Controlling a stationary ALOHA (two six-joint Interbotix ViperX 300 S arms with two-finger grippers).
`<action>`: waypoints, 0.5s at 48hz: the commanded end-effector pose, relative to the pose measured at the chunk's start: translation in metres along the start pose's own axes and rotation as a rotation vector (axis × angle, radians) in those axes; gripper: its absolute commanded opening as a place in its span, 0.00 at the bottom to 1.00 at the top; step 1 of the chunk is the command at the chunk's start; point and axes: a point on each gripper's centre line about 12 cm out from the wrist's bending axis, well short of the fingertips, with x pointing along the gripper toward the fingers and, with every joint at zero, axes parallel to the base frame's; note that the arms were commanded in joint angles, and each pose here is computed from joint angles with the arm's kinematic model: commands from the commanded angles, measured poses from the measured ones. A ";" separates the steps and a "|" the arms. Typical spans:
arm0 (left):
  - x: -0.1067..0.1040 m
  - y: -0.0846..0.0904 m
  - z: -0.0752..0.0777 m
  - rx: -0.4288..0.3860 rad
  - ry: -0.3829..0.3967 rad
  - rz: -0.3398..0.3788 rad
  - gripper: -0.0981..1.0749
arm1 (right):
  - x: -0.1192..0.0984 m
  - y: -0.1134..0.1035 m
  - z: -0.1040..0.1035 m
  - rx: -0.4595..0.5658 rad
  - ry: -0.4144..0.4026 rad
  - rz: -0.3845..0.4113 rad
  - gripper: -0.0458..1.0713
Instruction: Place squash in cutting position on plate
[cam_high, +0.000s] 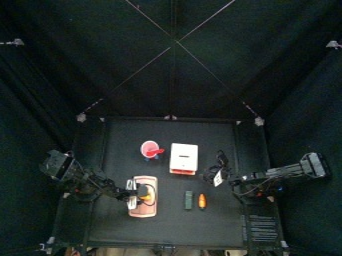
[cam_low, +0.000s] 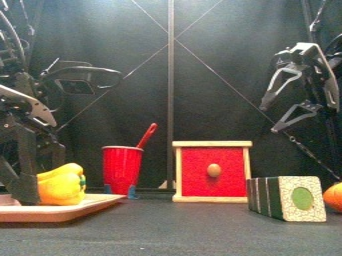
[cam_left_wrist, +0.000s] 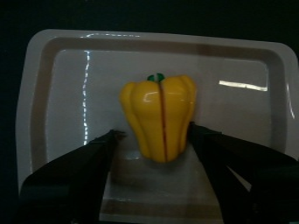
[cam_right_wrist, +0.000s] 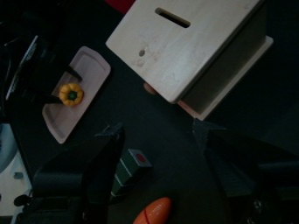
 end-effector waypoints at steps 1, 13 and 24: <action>-0.004 -0.001 0.006 -0.004 -0.023 -0.008 0.94 | 0.000 0.003 0.003 0.003 -0.008 0.005 0.89; -0.018 0.001 0.017 -0.016 -0.072 -0.003 0.94 | 0.000 0.003 0.003 0.004 -0.007 0.005 0.89; -0.035 0.003 0.027 -0.039 -0.133 -0.016 0.94 | 0.000 0.003 0.003 0.004 -0.006 0.006 0.89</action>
